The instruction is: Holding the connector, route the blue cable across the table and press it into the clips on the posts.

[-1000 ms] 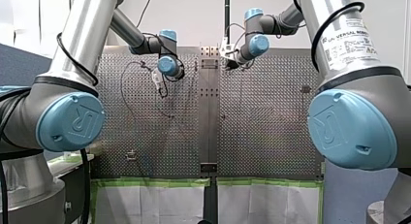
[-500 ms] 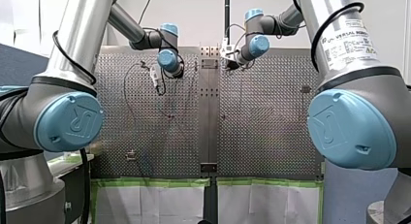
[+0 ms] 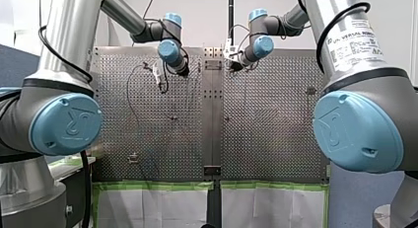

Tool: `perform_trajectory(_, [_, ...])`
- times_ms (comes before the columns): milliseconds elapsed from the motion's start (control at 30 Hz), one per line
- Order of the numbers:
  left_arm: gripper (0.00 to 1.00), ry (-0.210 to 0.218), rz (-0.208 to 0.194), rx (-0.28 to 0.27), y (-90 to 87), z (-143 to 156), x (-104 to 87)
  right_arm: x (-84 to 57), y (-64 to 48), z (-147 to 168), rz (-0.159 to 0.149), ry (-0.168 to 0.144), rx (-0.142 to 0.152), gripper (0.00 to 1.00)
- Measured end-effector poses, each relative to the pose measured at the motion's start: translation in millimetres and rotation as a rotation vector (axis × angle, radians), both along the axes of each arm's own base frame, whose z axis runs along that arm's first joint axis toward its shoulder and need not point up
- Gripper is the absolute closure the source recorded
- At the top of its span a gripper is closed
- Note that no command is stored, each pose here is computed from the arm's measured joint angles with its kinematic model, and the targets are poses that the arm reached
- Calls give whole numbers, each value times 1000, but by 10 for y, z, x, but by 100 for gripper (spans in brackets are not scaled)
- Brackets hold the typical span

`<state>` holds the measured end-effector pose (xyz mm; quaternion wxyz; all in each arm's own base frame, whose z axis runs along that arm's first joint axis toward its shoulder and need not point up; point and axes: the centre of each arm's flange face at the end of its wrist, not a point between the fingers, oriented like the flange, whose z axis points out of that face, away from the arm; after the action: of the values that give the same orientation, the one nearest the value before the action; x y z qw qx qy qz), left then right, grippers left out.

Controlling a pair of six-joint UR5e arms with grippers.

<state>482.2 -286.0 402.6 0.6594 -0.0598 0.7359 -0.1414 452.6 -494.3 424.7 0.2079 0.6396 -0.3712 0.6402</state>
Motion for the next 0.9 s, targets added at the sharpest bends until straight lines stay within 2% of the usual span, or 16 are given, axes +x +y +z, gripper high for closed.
perform_trajectory(133, [0, 2, -46, -3, -45, 53, -186, 3, 4, -1, 1, 1, 0, 100])
perform_trajectory(267, [0, -27, -80, -6, -134, 207, -376, -1, 2, -1, 0, 2, 0, 100])
perform_trajectory(567, [0, -112, -92, -34, -476, 394, -567, -40, -5, 47, -6, -1, -5, 100])
perform_trajectory(900, [0, -96, -106, 9, -922, 362, -644, -114, -30, 108, -18, -6, -8, 100])
